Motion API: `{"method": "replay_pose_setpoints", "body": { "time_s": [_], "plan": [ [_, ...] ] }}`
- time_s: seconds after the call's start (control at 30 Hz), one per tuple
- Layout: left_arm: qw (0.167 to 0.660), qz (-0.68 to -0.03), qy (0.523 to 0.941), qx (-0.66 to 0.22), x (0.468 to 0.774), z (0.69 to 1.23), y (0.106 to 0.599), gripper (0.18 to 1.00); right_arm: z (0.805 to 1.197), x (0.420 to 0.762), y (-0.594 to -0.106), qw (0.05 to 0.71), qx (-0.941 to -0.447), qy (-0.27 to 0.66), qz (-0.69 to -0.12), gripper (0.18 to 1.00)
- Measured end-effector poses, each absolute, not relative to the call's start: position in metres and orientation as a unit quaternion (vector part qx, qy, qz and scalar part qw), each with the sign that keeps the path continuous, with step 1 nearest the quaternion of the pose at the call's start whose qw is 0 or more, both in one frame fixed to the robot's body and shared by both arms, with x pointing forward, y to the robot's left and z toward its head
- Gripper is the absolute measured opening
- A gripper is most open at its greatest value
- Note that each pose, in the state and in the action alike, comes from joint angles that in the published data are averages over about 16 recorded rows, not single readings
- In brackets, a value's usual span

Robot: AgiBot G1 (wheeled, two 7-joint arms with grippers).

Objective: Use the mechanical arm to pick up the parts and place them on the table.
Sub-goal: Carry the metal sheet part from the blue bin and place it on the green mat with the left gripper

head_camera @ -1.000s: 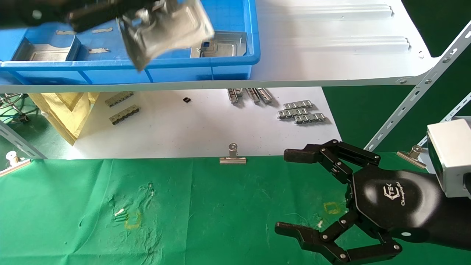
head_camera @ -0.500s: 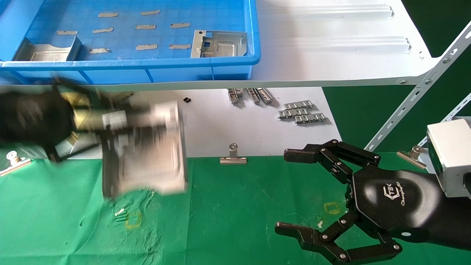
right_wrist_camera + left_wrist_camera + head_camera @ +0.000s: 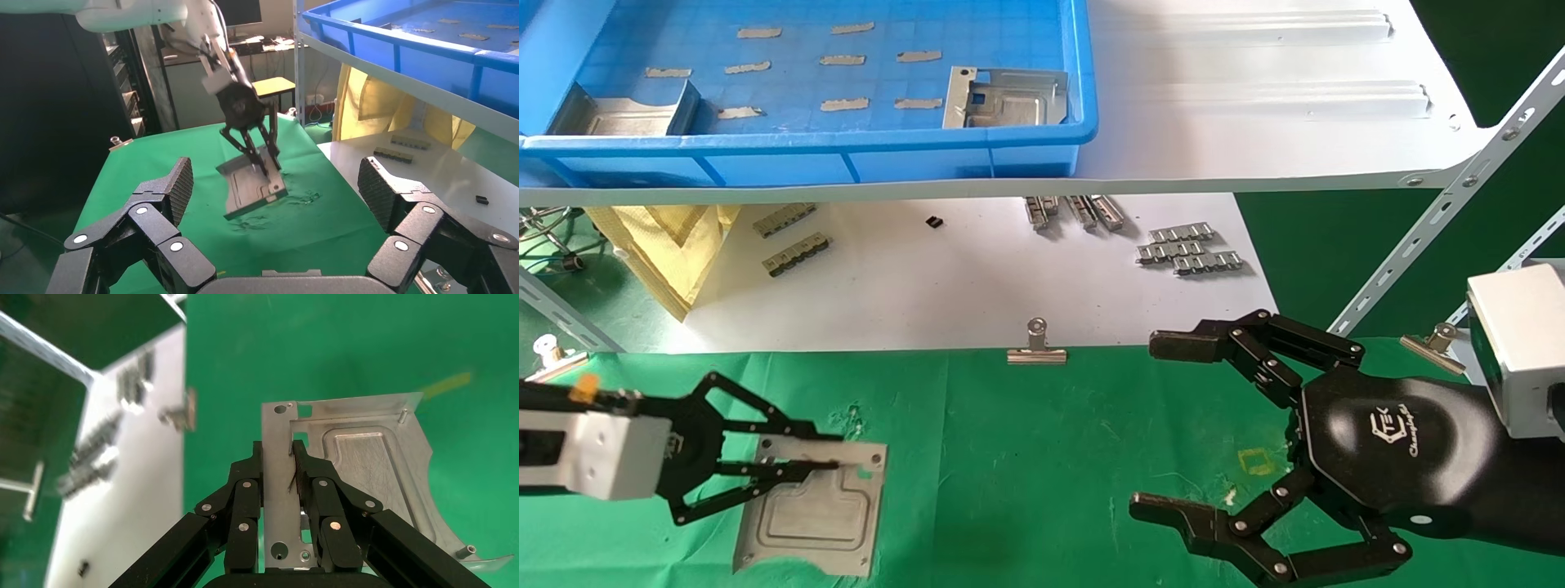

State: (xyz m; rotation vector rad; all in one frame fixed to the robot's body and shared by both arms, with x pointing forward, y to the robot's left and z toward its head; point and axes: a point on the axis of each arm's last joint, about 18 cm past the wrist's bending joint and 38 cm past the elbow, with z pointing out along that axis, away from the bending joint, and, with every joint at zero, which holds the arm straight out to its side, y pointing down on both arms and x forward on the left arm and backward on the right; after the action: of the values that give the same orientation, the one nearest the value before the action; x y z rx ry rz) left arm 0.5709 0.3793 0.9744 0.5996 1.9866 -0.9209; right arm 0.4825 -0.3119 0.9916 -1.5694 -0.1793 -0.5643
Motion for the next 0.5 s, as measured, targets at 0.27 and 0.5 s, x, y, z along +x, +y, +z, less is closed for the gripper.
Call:
{"method": "replay_pose_setpoints", "body": {
  "time_s": [0.27, 0.5],
  "plan": [
    [0.428, -0.348, 0.804, 0.221, 0.589, 0.951, 0.394, 0.272, 0.992, 0.483, -0.312, 0.668, -0.696, -0.080, -0.250, 1.000],
    [0.432, -0.340, 0.810, 0.204, 0.600, 0.941, 0.402, 0.272, 0.992, 0.483, -0.312, 0.668, -0.696, -0.080, -0.250, 1.000]
  ]
}}
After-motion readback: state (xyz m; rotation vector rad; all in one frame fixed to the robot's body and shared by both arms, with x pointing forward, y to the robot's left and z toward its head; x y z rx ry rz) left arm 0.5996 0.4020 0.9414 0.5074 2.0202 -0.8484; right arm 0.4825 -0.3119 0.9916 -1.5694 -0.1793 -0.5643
